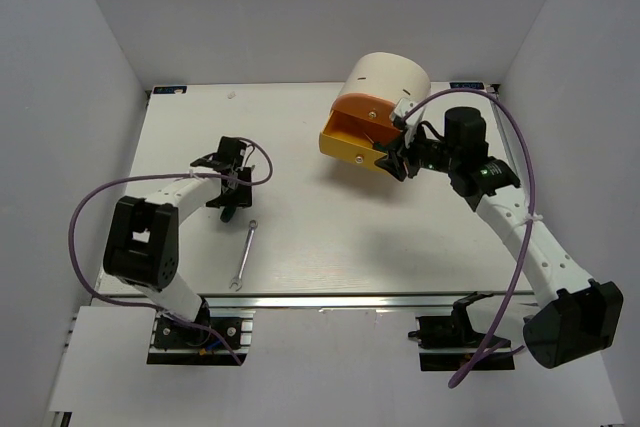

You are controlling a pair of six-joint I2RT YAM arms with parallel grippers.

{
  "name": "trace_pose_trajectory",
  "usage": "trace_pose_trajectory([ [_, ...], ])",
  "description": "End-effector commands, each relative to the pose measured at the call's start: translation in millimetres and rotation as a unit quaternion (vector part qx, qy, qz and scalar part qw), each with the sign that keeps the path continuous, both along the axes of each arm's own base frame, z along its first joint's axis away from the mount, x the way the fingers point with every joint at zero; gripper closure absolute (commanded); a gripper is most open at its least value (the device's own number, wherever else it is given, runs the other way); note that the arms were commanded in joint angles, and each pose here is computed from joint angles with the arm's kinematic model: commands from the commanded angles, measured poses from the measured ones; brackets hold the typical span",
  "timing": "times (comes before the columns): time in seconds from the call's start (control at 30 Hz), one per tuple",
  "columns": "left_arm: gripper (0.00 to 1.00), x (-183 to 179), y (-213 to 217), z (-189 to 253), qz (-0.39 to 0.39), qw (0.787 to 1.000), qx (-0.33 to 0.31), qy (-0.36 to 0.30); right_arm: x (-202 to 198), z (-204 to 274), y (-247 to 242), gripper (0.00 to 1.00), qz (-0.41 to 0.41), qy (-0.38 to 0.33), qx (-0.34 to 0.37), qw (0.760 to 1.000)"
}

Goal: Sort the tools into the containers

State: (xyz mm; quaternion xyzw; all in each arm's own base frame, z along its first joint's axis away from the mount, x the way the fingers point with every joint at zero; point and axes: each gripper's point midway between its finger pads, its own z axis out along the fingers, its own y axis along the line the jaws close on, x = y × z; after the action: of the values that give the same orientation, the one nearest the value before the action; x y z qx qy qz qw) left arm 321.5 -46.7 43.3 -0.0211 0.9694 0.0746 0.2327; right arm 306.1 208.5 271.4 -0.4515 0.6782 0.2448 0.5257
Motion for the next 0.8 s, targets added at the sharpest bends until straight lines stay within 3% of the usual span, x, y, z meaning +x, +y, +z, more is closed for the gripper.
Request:
trace_pose_trajectory([
  [0.0, 0.27, 31.1, -12.3, 13.1, -0.036, 0.999, -0.017, -0.035, -5.5, 9.8, -0.2, 0.49, 0.005, -0.014, 0.013, 1.0],
  [0.1, 0.3, 30.5, -9.0, -4.2, -0.035, 0.999, -0.007, -0.011, -5.0, 5.6, -3.1, 0.49, -0.002, -0.009, 0.013, 1.0],
  [0.17, 0.46, 28.6, -6.3, -12.8, -0.032, 0.999, -0.005, 0.0, -4.5, 5.1, -5.9, 0.49, -0.006, -0.008, 0.014, 1.0],
  [0.2, 0.63, 26.2, -4.5, -18.1, -0.029, 1.0, -0.005, 0.007, -4.2, 5.1, -6.4, 0.49, -0.007, -0.008, 0.014, 1.0],
  [0.23, 0.68, 25.5, -4.4, -19.0, -0.028, 1.0, -0.005, 0.008, -3.4, 4.6, -7.3, 0.49, -0.009, -0.007, 0.013, 1.0],
  [0.4, 0.76, 22.5, -2.7, -15.3, -0.025, 1.0, -0.008, -0.004, -0.7, 2.2, -12.4, 0.49, -0.018, 0.0, 0.016, 1.0],
  [0.5, 0.92, 28.7, -7.3, 3.1, -0.027, 0.999, -0.021, -0.025, 1.0, 3.3, -15.3, 0.49, -0.023, 0.003, 0.02, 1.0],
  [0.57, 0.99, 46.9, -19.3, 44.4, -0.032, 0.995, -0.052, -0.077, 2.9, 5.0, -19.2, 0.49, -0.03, 0.002, 0.022, 0.999],
  [0.63, 1.0, 59.7, -47.4, 85.7, -0.057, 0.984, -0.125, -0.118, 5.3, 7.3, -24.8, 0.49, -0.038, 0.001, 0.025, 0.999],
  [0.67, 1.0, 73.5, -64.4, 130.4, -0.055, 0.968, -0.177, -0.168, 6.5, 7.8, -27.7, 0.49, -0.044, 0.002, 0.026, 0.999],
  [0.77, 1.0, 79.6, -104.6, 197.1, -0.061, 0.925, -0.308, -0.215, 10.8, 8.2, -37.5, 0.49, -0.06, 0.008, 0.033, 0.998],
])
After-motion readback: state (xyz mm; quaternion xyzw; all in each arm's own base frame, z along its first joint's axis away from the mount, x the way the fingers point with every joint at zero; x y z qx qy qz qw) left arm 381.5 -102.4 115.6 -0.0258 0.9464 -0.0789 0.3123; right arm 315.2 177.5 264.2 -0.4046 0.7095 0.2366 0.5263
